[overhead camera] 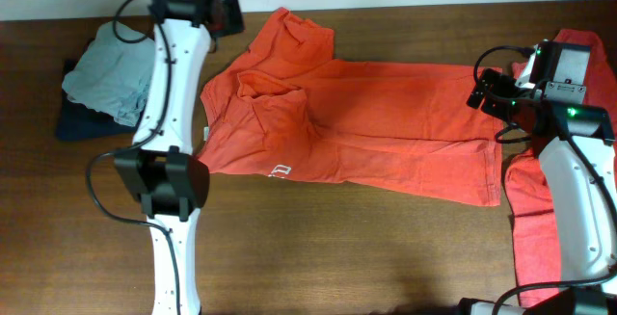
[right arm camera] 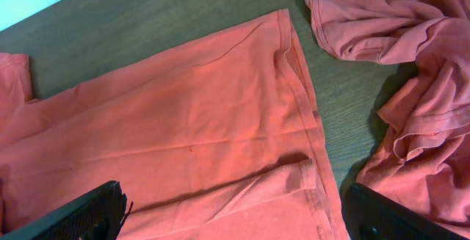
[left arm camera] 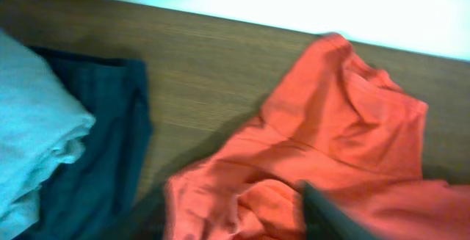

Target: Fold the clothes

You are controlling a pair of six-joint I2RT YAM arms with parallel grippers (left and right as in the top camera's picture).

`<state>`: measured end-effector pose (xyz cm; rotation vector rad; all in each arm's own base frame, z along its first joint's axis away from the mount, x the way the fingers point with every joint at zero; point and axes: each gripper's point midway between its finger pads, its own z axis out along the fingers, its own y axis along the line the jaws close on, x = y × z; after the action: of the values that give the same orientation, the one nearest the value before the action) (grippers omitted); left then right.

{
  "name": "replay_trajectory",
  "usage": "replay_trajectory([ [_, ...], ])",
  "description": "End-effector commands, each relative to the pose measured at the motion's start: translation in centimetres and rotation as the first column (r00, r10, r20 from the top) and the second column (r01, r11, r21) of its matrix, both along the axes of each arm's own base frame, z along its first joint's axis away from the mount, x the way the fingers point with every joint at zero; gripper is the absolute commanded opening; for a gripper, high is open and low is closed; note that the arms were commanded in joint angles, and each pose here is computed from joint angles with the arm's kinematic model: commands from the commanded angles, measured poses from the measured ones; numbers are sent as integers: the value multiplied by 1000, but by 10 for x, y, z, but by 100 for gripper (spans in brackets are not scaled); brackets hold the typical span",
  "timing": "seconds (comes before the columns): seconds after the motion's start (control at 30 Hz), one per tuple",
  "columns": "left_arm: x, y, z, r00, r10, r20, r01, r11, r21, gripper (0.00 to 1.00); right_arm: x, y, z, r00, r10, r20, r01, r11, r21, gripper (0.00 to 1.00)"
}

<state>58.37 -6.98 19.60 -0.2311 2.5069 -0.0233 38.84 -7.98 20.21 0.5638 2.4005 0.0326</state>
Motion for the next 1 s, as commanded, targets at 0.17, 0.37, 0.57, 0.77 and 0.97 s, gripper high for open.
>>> replay_trajectory([
  [0.17, -7, 30, -1, 998, 51, -39, -50, 999, 4, 99, 12, 9, 7, 998, 32, 60, -35, 998, 58, 99],
  [0.37, -8, 29, -1, 998, 49, -40, -49, 999, 4, 99, 14, 90, 2, 909, 403, 102, -415, 891, 182, 76],
  [0.57, -8, 29, -1, 998, 49, -40, -49, 999, 4, 99, 6, 184, -46, 726, 688, -6, -678, 716, 168, 14],
  [0.77, -8, 29, -1, 998, 49, -40, -49, 999, 4, 99, -13, 251, -116, 587, 788, -184, -766, 614, 188, 4],
  [0.97, -8, 29, -1, 998, 49, -40, -49, 999, 4, 99, -37, 288, -159, 478, 837, -268, -804, 539, 249, 4],
])
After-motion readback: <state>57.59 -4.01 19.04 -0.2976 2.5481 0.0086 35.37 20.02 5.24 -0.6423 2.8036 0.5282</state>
